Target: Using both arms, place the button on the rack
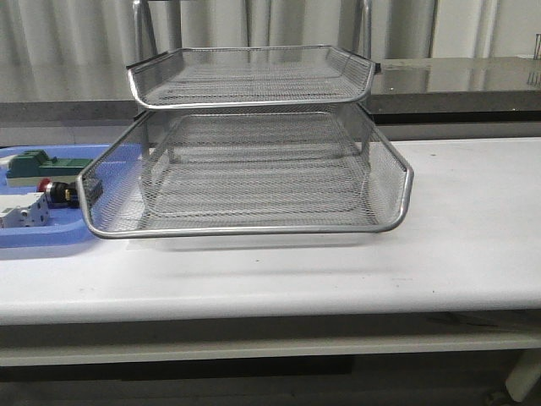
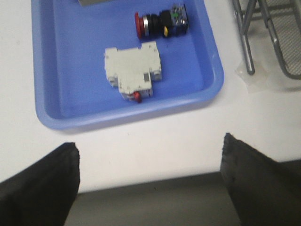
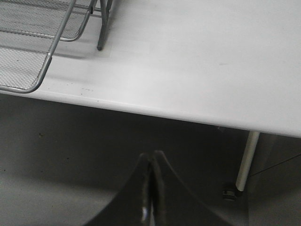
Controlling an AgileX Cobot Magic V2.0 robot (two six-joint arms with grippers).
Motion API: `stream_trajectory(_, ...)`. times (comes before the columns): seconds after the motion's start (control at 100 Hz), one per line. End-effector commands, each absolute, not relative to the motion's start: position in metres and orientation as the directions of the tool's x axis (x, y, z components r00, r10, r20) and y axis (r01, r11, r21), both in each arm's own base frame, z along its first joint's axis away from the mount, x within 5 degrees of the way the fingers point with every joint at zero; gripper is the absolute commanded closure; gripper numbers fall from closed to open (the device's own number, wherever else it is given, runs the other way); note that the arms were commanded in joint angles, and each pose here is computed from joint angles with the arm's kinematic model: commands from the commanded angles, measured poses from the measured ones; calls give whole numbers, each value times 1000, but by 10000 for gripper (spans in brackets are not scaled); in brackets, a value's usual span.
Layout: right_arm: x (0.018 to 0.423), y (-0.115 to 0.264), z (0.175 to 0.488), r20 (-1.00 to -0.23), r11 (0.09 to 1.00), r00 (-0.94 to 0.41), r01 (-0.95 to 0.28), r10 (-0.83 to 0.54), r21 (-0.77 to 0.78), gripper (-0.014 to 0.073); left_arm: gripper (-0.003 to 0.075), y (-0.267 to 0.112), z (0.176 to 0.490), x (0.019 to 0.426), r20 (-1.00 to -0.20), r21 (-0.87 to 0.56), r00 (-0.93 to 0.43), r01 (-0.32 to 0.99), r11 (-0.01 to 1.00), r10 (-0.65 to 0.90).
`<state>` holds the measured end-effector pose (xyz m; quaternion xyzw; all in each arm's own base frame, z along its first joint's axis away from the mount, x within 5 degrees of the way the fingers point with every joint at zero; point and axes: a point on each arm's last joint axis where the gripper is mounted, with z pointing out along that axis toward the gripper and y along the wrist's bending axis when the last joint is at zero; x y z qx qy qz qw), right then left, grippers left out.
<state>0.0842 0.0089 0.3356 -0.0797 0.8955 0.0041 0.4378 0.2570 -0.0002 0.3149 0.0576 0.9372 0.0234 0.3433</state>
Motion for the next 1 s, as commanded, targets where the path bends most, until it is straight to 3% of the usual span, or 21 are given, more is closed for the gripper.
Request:
stream_trajectory(0.0, 87, 9, 349, -837, 987, -531, -144, -135, -68, 663, 143, 0, 348, 276, -739, 137, -649, 117, 984, 180)
stream_trajectory(0.1, 87, 9, 349, -837, 987, -531, -144, -135, -68, 663, 143, 0, 359, 303, -728, 200, -633, 170, 965, 263)
stream_trajectory(0.41, 87, 9, 349, -837, 987, -531, -144, -135, -68, 663, 143, -1, 361, 392, -582, 360, -618, 386, 849, 528)
stream_trajectory(0.61, 87, 9, 349, -837, 987, -531, -144, -135, -68, 663, 143, -1, 337, 436, -483, 329, -669, 459, 825, 565)
stream_trajectory(0.99, 87, 9, 349, -837, 987, -531, -144, -135, -68, 663, 143, -8, 282, 482, -394, 267, -643, 603, 751, 657)
